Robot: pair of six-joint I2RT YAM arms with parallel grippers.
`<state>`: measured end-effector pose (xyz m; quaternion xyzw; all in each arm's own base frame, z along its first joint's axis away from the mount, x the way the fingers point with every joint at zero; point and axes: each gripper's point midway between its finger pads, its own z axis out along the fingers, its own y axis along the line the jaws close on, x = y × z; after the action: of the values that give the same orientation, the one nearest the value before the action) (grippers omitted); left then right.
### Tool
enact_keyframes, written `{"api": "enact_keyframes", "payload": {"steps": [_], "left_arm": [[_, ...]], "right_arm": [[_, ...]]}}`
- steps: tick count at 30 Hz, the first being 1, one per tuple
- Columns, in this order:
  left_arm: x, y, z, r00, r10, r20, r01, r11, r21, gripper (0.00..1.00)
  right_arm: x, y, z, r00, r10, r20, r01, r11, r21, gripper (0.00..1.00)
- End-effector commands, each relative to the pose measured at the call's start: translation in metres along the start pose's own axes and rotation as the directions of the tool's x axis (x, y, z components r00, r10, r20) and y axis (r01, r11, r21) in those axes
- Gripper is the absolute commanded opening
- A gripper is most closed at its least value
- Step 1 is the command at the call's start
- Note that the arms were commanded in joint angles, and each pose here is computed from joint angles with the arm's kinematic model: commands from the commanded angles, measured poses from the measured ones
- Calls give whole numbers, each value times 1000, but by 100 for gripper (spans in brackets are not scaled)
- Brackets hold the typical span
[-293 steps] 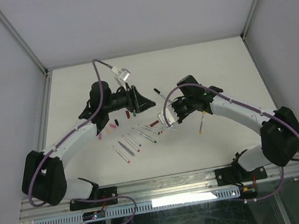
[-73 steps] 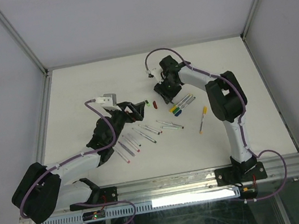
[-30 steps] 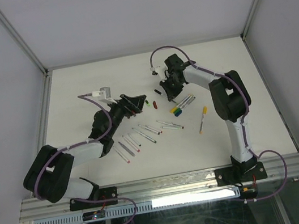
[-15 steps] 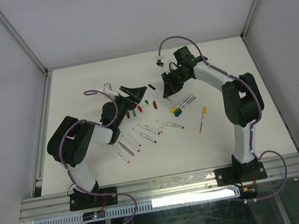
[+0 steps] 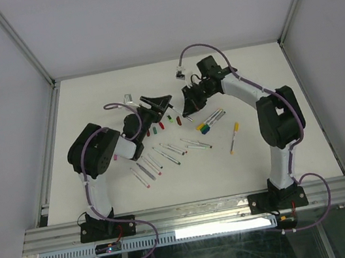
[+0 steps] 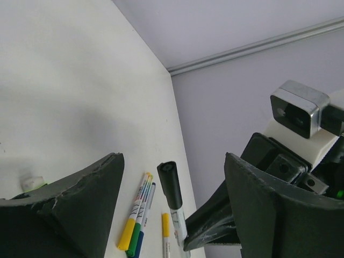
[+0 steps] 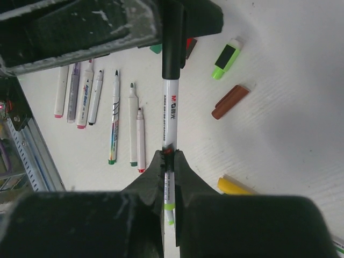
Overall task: Open the pen caps
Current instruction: Pick up the pen from the center of the board, then open the pen cap from the pen.
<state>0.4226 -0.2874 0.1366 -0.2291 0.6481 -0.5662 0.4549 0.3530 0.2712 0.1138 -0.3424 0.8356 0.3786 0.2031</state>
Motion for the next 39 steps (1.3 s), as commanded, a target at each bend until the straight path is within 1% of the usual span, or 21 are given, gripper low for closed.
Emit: {"api": "enact_keyframes", "payload": {"steps": [1,5,8,11,12,13,14,19,20,23,24,25,28,33,37,39], "left_arm": [[-8,-33,8,997,-71,16,68,990,127,71],[-3,-29,6,995,-95,-6,95,987,129,55],[-1,-29,5,993,-115,-20,117,984,137,41],[3,-30,4,991,-125,-43,130,980,150,21],[4,-31,4,991,-127,-47,132,979,156,12],[5,-31,4,991,-126,-50,133,978,159,5],[5,-31,3,991,-127,-52,134,978,162,0],[3,-43,-3,994,-100,-43,107,971,215,0],[2,-46,-5,995,-85,-42,93,969,230,0],[1,-64,-14,999,-12,-35,22,953,302,0],[2,-70,-18,999,13,-33,-2,944,329,0],[2,-78,-23,999,43,-28,-30,932,362,0],[3,-95,-35,996,92,-12,-77,892,445,0],[13,-111,-39,984,176,6,-156,857,490,0],[10,-118,-39,982,186,35,-179,849,497,0],[11,-118,-39,983,183,29,-173,848,500,0]], "right_arm": [[-24,28,-10,995,-78,69,80,996,-29,0],[-21,19,-7,995,-83,52,82,996,26,0],[-21,15,-5,995,-84,48,82,995,49,0],[-20,14,-4,995,-91,43,89,994,61,0],[-20,14,-3,995,-93,40,90,994,61,0],[-19,14,-3,995,-94,39,92,994,63,0],[-19,15,-3,995,-96,38,94,994,61,0],[-21,24,-7,993,-106,56,104,994,27,0],[-22,28,-9,992,-106,65,105,994,15,6],[-25,35,-17,989,-111,95,113,994,-14,37],[-25,38,-19,988,-114,106,117,993,-22,45],[-25,40,-21,987,-115,117,119,992,-33,49],[-24,49,-25,984,-122,134,132,989,-68,52],[-22,57,-23,984,-107,144,124,986,-110,52],[-19,54,-17,985,-111,134,123,988,-87,52],[-18,53,-15,985,-114,133,125,989,-79,52]]}}
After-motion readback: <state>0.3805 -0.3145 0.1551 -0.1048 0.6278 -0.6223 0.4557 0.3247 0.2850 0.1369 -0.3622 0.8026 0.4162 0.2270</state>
